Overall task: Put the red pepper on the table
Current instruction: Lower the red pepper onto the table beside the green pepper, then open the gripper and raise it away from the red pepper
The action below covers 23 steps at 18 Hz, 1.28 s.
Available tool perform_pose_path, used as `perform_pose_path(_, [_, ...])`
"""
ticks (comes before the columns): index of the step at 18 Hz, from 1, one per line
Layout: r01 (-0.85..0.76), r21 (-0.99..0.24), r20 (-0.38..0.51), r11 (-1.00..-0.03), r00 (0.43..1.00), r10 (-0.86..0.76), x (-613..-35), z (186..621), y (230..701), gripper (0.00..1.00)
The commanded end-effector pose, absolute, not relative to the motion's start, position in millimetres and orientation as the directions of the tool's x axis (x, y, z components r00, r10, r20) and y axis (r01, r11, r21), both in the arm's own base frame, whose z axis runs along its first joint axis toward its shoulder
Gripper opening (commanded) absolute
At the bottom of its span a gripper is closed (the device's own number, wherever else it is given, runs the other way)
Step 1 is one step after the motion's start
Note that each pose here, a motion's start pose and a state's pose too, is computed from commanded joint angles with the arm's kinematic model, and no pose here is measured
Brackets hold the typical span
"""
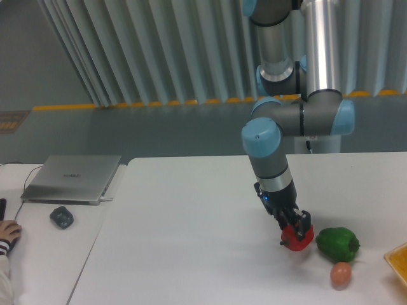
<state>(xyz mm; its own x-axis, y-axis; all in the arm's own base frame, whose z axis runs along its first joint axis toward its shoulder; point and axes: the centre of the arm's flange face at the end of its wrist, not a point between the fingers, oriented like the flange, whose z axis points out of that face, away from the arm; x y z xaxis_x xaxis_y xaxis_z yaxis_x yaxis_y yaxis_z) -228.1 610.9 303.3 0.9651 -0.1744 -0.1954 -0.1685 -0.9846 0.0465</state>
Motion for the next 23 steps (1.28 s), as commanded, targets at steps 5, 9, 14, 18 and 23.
perform_pose_path(5, [-0.178,0.054,-0.185,-0.982,0.965,-0.185,-223.1,296.2,612.8,0.45])
perform_pose_path(9, [-0.19,0.052,-0.187,-0.98,0.963,-0.196,-225.5,300.6,611.3,1.0])
perform_pose_path(14, [-0.187,0.051,-0.186,-0.981,0.963,-0.193,-228.2,302.6,610.5,1.0])
perform_pose_path(18, [-0.201,0.041,-0.196,-0.979,0.959,-0.206,-228.8,313.7,611.5,1.0])
perform_pose_path(23, [-0.396,0.071,-0.207,-0.915,0.892,-0.402,-236.6,339.2,601.1,1.0])
